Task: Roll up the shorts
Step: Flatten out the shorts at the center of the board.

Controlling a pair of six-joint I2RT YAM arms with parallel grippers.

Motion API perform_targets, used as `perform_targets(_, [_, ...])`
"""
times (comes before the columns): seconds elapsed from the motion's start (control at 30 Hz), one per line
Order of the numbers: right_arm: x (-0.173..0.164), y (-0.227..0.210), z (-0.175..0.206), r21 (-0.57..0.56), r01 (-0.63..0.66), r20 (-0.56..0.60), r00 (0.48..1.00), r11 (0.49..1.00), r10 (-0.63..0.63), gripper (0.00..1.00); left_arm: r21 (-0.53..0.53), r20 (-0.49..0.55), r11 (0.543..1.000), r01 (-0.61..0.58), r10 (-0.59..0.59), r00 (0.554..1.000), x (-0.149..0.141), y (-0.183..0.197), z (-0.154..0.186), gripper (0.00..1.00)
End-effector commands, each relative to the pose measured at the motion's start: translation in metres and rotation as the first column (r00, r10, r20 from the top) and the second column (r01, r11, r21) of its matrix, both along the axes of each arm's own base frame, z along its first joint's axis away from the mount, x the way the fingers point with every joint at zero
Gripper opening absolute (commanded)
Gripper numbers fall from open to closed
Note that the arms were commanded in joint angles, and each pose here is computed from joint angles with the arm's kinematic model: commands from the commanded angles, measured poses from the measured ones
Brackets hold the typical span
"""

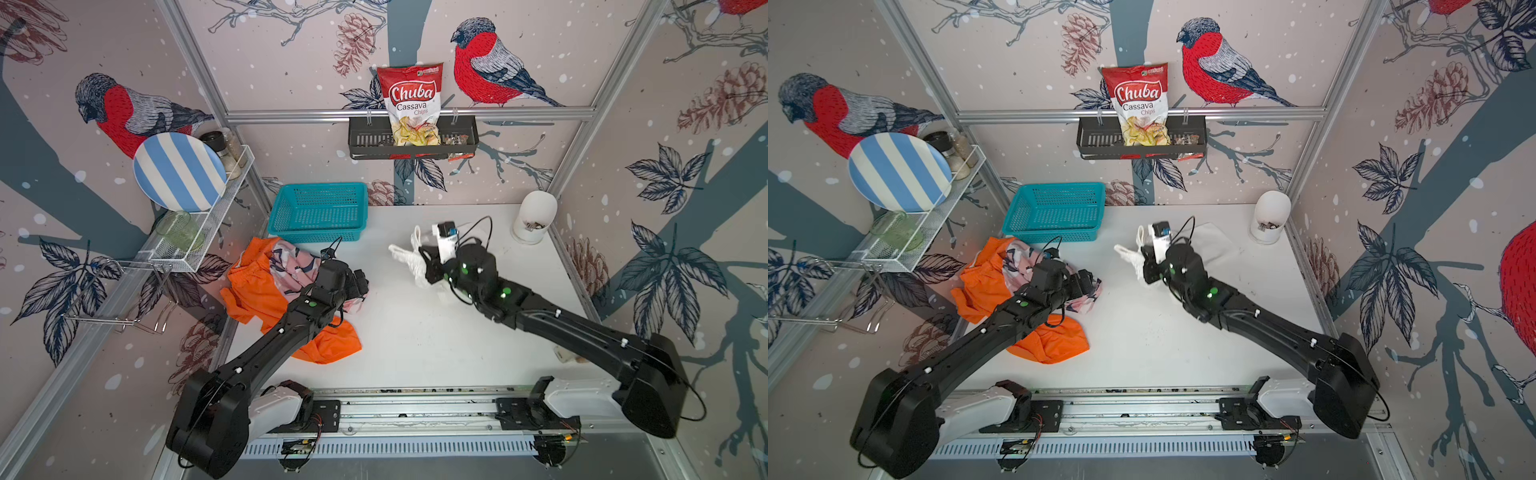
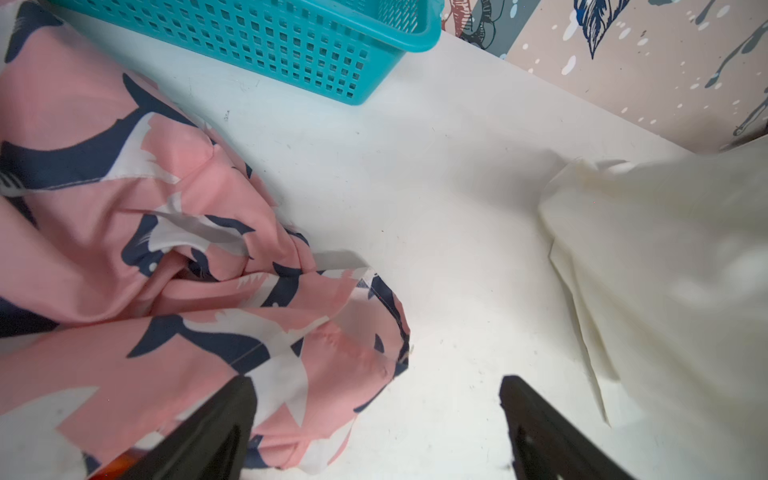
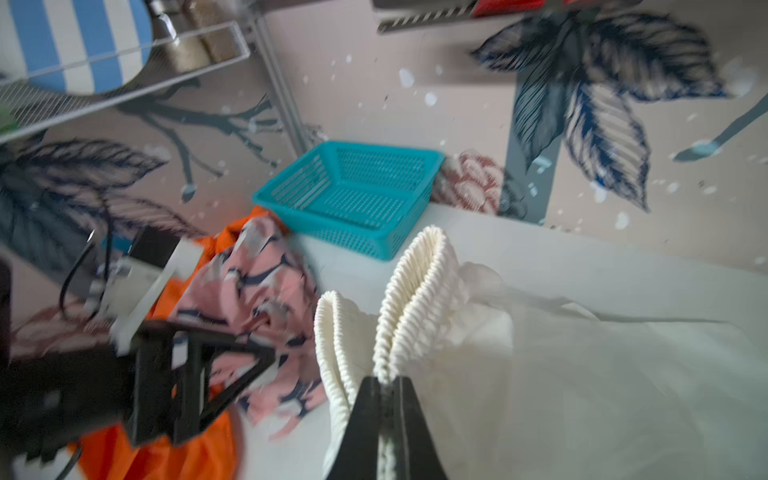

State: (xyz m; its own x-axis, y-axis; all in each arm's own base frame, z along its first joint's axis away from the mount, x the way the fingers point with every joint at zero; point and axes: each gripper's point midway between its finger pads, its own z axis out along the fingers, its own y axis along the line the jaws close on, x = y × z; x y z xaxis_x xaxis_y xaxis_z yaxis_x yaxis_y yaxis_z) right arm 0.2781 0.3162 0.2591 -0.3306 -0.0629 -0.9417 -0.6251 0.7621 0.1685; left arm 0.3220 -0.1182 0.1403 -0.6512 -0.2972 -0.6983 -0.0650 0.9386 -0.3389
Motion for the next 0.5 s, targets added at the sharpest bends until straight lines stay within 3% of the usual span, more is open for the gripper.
perform_targets(0.0, [-0.034,-0.002,-0.021,0.092,0.027,-0.063,0.998,0.995,-0.022,0.35,0.017,-0.039,1.0,0.005,-0.004,0.999,-0.016,0.0,-0.009,0.94])
perform_targets(0.1, [-0.051,-0.01,-0.045,0.073,0.051,-0.139,0.989,0.996,-0.04,0.47,-0.006,-0.07,0.999,0.031,-0.032,0.997,-0.026,-0.008,-0.019,0.94])
perform_targets(0.27, [-0.051,-0.005,-0.051,0.002,0.01,-0.181,0.983,1.0,-0.01,0.61,-0.069,-0.119,0.996,0.063,-0.071,0.99,-0.037,-0.025,-0.037,0.93])
perform_targets(0.47, [-0.064,0.038,-0.074,-0.15,-0.144,-0.345,0.935,0.978,0.084,0.63,-0.091,-0.166,0.996,0.025,-0.04,0.985,-0.046,-0.026,-0.048,0.93])
